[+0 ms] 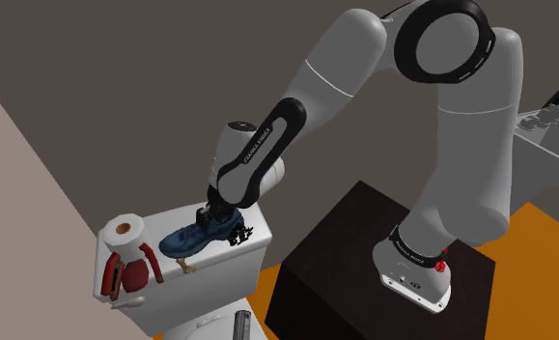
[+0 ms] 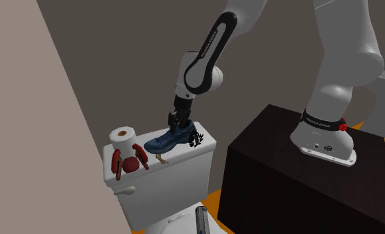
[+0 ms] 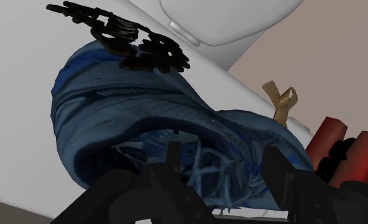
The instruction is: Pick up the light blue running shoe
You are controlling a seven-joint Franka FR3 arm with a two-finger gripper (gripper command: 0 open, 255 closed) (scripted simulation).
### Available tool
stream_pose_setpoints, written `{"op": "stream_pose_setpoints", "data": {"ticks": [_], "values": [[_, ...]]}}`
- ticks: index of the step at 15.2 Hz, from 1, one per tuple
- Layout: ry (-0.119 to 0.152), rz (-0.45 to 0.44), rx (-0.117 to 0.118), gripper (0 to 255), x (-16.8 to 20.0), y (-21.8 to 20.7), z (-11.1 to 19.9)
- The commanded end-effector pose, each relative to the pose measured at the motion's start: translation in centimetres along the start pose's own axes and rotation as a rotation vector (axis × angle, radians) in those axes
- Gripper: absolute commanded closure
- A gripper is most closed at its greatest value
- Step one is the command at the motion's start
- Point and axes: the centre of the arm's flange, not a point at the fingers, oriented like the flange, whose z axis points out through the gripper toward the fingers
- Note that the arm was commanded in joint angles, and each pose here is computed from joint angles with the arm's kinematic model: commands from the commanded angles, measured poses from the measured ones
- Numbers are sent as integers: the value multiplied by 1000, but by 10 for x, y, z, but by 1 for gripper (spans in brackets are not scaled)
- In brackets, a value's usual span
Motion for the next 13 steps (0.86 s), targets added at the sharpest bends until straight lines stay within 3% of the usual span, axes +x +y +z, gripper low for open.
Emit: {"op": "stream_pose_setpoints", "data": {"ticks": [1,13], "values": [[1,0,0,255,1,-2,-10],[1,0,0,255,7,-16,-61]]}}
